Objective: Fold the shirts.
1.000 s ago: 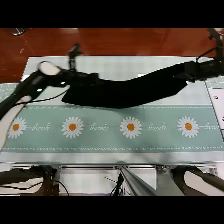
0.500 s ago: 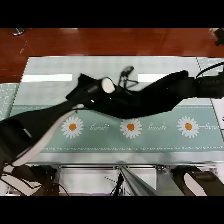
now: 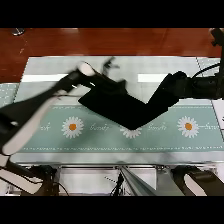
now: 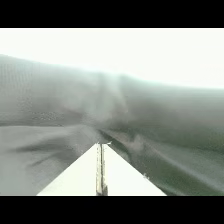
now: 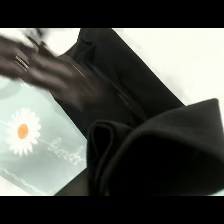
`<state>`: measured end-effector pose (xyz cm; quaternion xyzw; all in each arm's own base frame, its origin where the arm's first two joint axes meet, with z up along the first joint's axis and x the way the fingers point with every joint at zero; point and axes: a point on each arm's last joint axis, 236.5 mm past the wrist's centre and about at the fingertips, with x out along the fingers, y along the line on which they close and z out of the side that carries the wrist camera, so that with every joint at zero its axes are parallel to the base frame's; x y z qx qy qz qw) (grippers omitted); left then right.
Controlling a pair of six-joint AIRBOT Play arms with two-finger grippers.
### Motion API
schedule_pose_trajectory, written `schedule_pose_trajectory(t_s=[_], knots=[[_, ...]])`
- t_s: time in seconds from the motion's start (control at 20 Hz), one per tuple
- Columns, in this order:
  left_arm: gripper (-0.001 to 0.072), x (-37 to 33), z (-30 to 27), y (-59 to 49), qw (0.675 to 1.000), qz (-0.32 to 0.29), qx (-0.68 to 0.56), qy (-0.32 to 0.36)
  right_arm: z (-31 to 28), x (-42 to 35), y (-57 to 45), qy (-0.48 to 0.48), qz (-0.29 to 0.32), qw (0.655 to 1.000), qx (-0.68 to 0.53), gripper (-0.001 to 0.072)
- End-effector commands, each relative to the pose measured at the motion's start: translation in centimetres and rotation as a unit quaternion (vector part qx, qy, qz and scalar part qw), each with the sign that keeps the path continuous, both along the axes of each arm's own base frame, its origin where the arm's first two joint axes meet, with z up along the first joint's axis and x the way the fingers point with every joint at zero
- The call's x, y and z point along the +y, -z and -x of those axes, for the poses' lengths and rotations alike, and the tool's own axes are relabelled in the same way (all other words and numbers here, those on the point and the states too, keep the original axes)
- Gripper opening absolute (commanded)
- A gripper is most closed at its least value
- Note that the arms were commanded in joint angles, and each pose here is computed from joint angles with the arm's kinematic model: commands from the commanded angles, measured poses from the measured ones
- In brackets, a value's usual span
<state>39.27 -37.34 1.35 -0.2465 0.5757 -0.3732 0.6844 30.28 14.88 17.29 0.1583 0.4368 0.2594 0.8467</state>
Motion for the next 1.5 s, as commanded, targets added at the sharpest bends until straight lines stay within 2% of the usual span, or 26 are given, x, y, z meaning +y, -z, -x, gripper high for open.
schedule_pose_trajectory(t_s=[0.0, 0.15, 0.3, 0.5, 0.65, 0.9, 0.95, 1.0, 1.05, 1.2, 1.3, 1.35, 1.45], knots=[[0.0022, 11.2, -4.3, -5.1, 0.997, -0.01, -0.032, -0.069, -0.5, 2.6, 0.2, -0.025, -0.039, 0.999, 0.014, 0.0024], [0.0022, 21.3, -4.1, -8.4, 0.986, -0.052, -0.07, -0.142, -1.9, 7.8, 2.5, -0.086, -0.044, 0.994, 0.043, 0.0024], [0.0022, 26.7, -0.3, -11.8, 0.972, -0.066, -0.13, -0.185, -5.3, 13.5, 4.9, -0.124, -0.04, 0.99, 0.055, 0.0024], [0.0022, 28.9, 5.6, -12.9, 0.957, -0.084, -0.176, -0.215, -9.1, 19.7, 11.4, -0.15, -0.02, 0.982, 0.111, 0.0024], [0.0023, 28.8, 7.8, -12.7, 0.953, -0.083, -0.186, -0.224, -10.2, 23.2, 15.3, -0.153, -0.03, 0.975, 0.157, 0.0024], [0.0023, 26.8, 8.8, -9.1, 0.964, -0.077, -0.151, -0.203, -13.1, 28.2, 15.1, -0.12, -0.128, 0.97, 0.166, 0.0032], [0.0023, 26.3, 9.0, -8.2, 0.967, -0.077, -0.142, -0.198, -13.5, 28.7, 14.5, -0.116, -0.145, 0.969, 0.164, 0.0217], [0.0023, 26.0, 9.1, -7.3, 0.968, -0.076, -0.132, -0.198, -13.5, 28.8, 14.1, -0.119, -0.148, 0.968, 0.162, 0.0564], [0.0023, 25.7, 9.2, -6.4, 0.969, -0.077, -0.124, -0.199, -12.9, 28.5, 13.9, -0.138, -0.141, 0.967, 0.161, 0.0626], [0.0022, 25.8, 9.3, -5.4, 0.97, -0.078, -0.111, -0.202, -11.8, 24.2, 12.9, -0.173, -0.115, 0.957, 0.2, 0.0625], [0.0023, 26.3, 9.2, -5.4, 0.968, -0.079, -0.11, -0.209, -12.0, 17.2, 10.8, -0.176, -0.073, 0.96, 0.206, 0.0625], [0.0023, 26.4, 9.3, -5.4, 0.969, -0.079, -0.108, -0.21, -12.1, 13.1, 9.8, -0.169, -0.029, 0.966, 0.195, 0.0625], [0.0022, 26.3, 9.5, -5.3, 0.97, -0.079, -0.104, -0.206, -12.4, 2.9, 8.3, -0.098, 0.098, 0.977, 0.161, 0.0625]])
